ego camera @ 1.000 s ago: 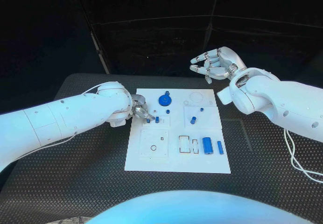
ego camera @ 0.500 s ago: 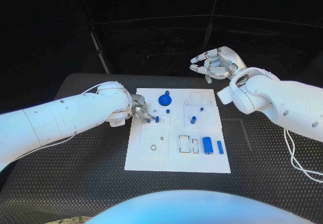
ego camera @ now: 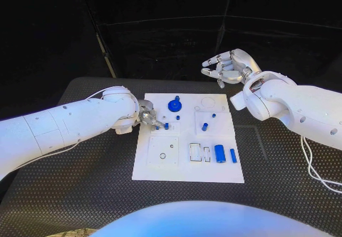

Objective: Assemble the parts on the task board

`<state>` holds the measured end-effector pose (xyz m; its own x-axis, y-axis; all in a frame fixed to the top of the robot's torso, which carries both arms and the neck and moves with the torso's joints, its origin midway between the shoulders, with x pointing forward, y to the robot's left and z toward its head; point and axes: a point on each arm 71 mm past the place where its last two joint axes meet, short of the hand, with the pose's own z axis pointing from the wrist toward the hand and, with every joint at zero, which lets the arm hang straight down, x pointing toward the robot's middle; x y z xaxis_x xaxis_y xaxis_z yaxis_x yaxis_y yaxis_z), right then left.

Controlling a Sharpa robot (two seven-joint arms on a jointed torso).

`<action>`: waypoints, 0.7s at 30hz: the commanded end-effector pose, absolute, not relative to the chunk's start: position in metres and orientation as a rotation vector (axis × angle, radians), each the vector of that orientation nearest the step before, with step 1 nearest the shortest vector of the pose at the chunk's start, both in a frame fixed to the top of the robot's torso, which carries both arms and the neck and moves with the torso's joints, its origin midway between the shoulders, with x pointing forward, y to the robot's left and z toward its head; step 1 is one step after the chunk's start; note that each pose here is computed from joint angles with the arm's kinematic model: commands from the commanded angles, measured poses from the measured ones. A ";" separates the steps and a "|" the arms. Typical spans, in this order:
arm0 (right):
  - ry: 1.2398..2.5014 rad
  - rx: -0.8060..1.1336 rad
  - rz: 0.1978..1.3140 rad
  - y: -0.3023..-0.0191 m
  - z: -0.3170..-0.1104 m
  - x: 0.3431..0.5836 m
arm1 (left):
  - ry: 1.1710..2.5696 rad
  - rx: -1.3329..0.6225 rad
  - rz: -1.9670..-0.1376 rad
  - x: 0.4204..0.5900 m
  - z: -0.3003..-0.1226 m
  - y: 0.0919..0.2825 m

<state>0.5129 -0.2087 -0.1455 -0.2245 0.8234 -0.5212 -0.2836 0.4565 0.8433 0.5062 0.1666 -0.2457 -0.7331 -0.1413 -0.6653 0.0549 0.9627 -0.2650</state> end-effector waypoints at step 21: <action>1.451 0.500 1.115 -0.208 -0.145 0.513 | 2.273 -0.174 -0.388 0.511 -0.225 0.180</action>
<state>0.5135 -0.2088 -0.1462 -0.2240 0.8235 -0.5212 -0.2824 0.4570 0.8434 0.5101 0.1799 -0.2286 -0.6871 -0.2172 -0.6933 0.0162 0.9494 -0.3136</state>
